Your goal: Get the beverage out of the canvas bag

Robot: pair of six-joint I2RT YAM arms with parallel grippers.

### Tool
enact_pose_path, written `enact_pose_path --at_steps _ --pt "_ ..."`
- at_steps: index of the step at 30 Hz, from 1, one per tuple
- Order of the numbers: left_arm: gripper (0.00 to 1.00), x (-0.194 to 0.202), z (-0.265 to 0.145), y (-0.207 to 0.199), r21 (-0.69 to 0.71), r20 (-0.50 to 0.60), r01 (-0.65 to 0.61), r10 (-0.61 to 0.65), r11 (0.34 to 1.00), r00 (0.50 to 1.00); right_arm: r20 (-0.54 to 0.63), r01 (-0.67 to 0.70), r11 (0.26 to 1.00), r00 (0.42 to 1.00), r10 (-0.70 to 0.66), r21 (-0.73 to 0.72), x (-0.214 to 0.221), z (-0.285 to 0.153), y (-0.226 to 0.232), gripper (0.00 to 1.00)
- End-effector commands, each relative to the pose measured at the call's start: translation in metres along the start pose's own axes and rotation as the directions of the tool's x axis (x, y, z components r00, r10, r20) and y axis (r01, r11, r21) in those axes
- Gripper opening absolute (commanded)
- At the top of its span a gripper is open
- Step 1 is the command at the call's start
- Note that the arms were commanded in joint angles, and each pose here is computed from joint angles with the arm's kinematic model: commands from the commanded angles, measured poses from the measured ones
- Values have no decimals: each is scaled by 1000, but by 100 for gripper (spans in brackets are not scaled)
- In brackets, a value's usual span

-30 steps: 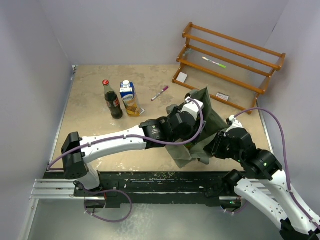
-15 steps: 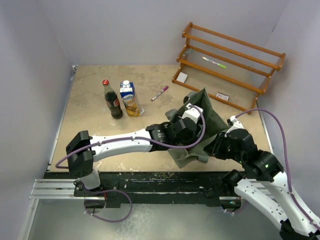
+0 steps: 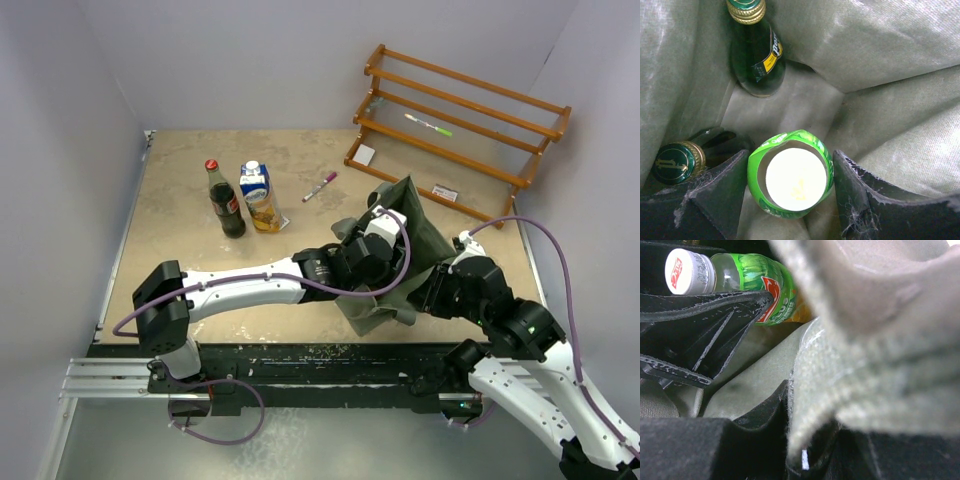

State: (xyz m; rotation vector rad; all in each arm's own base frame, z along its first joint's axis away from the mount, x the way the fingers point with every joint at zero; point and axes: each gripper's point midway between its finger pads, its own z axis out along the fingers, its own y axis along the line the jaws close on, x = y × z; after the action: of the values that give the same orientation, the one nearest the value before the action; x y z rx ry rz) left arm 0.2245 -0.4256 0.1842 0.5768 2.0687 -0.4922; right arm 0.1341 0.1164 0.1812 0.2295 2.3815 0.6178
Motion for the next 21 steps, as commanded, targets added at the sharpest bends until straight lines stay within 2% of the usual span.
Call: enact_pose_path --at_steps 1,4,7,11,17,21 --pt "34 4 4 4 21 -19 -6 6 1000 1000 -10 24 999 1000 -24 34 3 -2 -8 26" --pt "15 -5 -3 1 54 -8 14 -14 998 1000 -13 25 999 1000 -25 34 3 -1 -8 26" --pt "0 -18 -8 0 72 -4 56 -56 996 998 -14 26 999 1000 -26 37 3 1 -9 26" --pt "0 -38 -14 1 86 1 152 -152 985 988 -14 25 999 1000 -25 38 4 3 -9 26" --pt "0 -66 -18 10 114 -50 377 -373 919 926 -14 23 999 1000 -23 38 3 5 -8 26" --pt "0 -90 -28 7 162 -41 438 -438 884 898 -13 23 999 1000 -23 39 2 6 -7 26"
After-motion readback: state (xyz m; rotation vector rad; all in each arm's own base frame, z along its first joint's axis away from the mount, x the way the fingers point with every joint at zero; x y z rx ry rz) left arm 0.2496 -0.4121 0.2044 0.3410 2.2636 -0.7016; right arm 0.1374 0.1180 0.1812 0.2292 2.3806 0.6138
